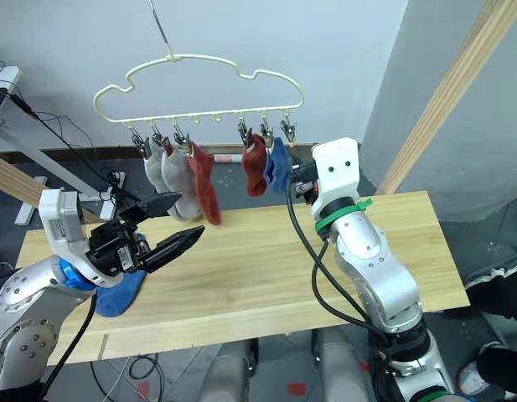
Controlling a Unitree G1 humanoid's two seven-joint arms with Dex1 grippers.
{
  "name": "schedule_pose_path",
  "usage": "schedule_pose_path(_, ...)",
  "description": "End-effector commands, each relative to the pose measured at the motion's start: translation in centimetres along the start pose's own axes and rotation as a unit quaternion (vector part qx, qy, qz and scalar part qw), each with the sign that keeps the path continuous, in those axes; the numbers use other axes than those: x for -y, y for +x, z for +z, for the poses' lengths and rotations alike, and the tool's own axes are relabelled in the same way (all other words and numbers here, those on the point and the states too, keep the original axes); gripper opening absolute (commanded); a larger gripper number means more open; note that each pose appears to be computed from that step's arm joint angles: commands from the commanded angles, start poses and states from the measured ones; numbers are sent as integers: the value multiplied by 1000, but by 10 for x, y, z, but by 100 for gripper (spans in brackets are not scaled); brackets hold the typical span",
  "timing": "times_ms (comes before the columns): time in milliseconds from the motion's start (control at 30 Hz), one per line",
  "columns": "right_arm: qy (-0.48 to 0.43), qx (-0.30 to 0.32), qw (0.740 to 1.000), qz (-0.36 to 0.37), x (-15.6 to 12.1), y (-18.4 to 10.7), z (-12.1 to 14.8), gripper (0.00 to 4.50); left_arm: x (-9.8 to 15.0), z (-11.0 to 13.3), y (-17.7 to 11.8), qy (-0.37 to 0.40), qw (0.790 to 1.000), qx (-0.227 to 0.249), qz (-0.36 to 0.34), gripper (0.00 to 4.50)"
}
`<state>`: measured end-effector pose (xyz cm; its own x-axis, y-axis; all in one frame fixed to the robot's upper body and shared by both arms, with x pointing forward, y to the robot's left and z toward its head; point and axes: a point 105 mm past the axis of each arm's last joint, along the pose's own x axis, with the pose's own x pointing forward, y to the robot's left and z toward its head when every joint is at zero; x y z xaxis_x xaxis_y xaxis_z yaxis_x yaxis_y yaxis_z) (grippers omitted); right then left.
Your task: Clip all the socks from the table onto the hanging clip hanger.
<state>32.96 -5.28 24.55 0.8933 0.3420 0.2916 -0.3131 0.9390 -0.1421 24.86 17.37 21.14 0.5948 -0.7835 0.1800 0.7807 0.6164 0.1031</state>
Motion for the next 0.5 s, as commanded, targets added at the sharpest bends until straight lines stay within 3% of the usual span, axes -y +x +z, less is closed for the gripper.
schedule_pose_path(33,-1,34,999,-5,-3,7,13,153,7,10,0,21,1000,12,3,450)
schedule_pose_path(333,5,45,999,-10,-5,16,14,153,6,10,-3,28,999,12,13,450)
schedule_pose_path(433,3,46,999,-13,-6,18,14,212,6,9,-3,31,999,12,15,450)
schedule_pose_path(500,1,46,999,-14,-6,19,14,274,7,8,-3,30,999,12,15,450)
